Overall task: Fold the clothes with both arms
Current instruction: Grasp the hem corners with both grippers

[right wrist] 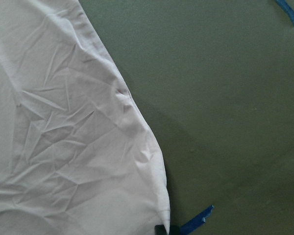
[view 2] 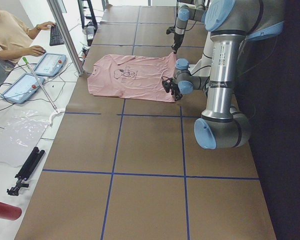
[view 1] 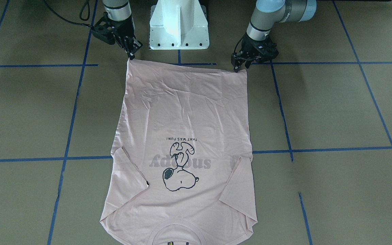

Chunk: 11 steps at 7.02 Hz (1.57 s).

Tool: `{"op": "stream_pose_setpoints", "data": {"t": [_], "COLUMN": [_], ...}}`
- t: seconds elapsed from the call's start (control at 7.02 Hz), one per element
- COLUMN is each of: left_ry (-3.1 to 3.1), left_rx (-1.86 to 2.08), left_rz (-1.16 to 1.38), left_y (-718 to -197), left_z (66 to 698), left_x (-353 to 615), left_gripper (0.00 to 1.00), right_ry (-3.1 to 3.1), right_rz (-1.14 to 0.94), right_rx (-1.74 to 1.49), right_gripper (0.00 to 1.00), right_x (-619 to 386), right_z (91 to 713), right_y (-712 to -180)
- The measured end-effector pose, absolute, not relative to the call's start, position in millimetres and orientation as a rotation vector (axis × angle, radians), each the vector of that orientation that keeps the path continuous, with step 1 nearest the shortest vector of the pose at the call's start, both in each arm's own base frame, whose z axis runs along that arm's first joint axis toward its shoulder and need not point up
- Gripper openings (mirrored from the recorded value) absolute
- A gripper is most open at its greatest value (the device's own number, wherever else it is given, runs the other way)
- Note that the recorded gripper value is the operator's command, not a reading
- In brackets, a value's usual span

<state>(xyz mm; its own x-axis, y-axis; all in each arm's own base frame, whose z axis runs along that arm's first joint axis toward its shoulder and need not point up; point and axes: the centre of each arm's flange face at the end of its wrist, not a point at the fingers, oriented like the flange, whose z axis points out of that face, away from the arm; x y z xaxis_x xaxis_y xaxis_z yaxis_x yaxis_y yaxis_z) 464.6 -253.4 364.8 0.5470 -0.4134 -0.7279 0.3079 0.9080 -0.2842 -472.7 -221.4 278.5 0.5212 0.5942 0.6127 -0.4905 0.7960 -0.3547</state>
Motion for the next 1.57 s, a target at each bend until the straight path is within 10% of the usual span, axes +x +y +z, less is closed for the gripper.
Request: {"op": "stream_pose_setpoints", "data": {"t": [0.57, 0.85, 1.42, 1.57], "left_ry": [0.876, 0.870, 0.873, 0.875], "left_rx": [-0.127, -0.127, -0.130, -0.130], "left_rz": [-0.427, -0.427, -0.428, -0.429], "left_y": [-253.5, -254.1, -254.0, -253.9], "left_z": [374.2, 376.9, 375.5, 374.5], "left_x": [467.5, 468.4, 467.7, 466.7], "left_gripper": [0.52, 0.00, 0.00, 0.46], "right_ry": [-0.783, -0.782, -0.779, -0.779], "right_rz": [0.651, 0.651, 0.652, 0.652], "right_rx": [-0.143, -0.142, -0.142, -0.142], "right_gripper": [0.00, 0.00, 0.00, 0.00], "right_x": [-474.3, -474.9, -474.3, -474.4], "right_z": [280.7, 281.0, 282.5, 282.6], "right_y": [-221.4, -221.5, -222.1, -222.1]}}
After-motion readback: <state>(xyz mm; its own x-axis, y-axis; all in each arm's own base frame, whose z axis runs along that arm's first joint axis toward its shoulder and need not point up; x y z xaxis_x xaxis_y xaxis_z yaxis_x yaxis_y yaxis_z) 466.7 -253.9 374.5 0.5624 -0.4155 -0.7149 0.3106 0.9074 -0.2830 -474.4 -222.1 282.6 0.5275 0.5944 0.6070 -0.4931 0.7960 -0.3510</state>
